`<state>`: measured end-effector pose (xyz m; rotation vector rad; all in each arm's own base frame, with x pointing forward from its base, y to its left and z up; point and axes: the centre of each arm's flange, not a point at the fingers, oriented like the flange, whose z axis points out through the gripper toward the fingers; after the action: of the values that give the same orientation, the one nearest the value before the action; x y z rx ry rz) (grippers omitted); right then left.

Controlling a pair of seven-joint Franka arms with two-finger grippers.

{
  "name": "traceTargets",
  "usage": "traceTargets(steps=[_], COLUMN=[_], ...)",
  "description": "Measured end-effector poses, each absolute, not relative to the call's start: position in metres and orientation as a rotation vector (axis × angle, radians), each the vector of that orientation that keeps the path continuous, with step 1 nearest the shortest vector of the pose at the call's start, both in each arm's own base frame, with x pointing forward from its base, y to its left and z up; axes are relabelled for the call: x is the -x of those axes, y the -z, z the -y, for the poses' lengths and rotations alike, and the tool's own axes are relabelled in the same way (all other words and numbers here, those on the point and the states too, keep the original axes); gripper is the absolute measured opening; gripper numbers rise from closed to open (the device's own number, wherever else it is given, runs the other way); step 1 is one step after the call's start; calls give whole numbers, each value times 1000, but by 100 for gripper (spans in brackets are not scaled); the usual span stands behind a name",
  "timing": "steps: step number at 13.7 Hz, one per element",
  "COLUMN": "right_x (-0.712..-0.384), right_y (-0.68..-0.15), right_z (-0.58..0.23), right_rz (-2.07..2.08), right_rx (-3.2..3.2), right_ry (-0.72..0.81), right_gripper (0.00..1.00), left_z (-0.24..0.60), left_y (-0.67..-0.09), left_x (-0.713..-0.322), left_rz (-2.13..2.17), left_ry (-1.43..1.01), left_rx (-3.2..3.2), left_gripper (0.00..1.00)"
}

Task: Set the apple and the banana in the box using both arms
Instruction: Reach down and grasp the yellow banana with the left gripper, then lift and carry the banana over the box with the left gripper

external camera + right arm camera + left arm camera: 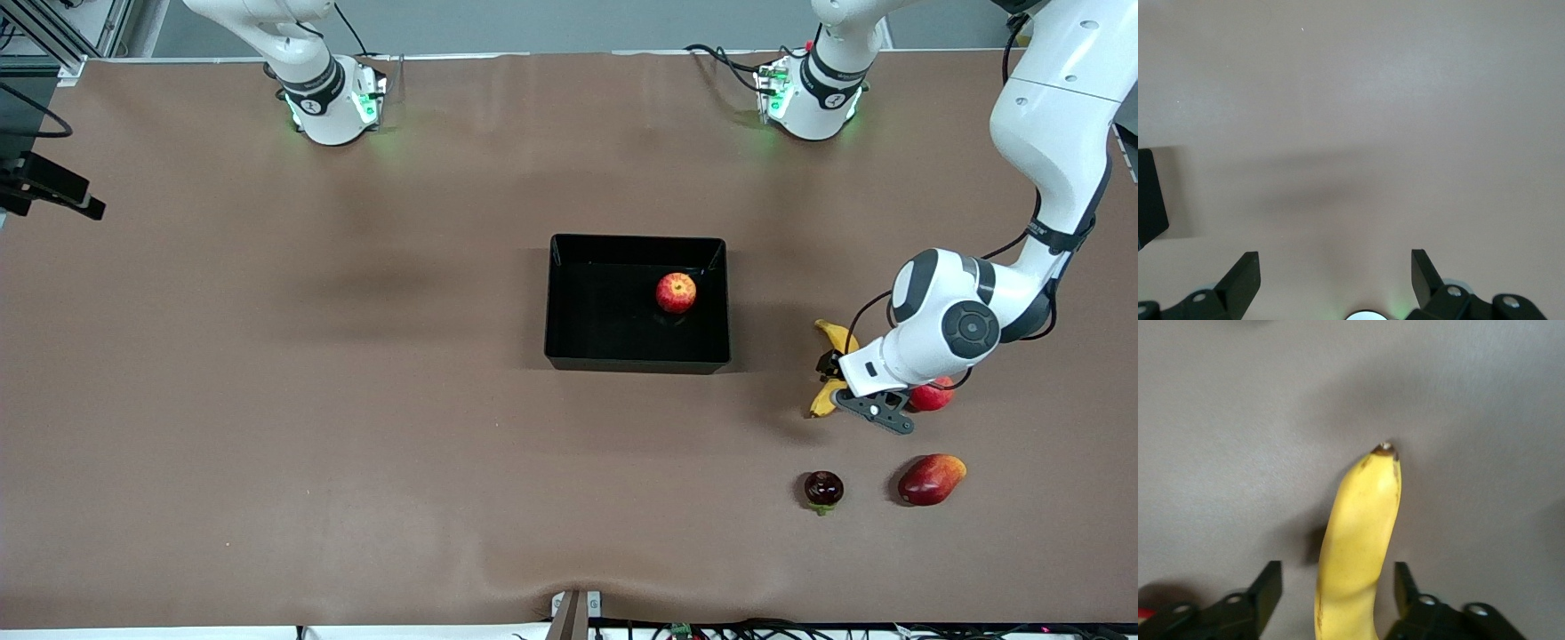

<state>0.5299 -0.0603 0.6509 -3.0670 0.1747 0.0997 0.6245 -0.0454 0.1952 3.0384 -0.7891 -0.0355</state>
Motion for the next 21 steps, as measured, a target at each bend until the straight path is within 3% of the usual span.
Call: traceTargets(steps=[3, 7, 14, 21], right_x=[-532, -532, -533, -533], right_y=[-648, -648, -648, -648], right_z=[58, 57, 54, 53], right_rz=[-168, -164, -157, -155], right_rx=[3067, 3068, 3069, 3069], right_ry=[-109, -109, -108, -106], right_gripper=[100, 100, 100, 100], left_z=[43, 54, 140, 312], left_y=[-189, -221, -388, -368], left_x=[-620, -626, -618, -574], left_rz=[801, 837, 611, 143], left_ry=[55, 27, 72, 152], left_rx=[-3037, -3050, -3060, -3073], left_gripper=[39, 39, 39, 39])
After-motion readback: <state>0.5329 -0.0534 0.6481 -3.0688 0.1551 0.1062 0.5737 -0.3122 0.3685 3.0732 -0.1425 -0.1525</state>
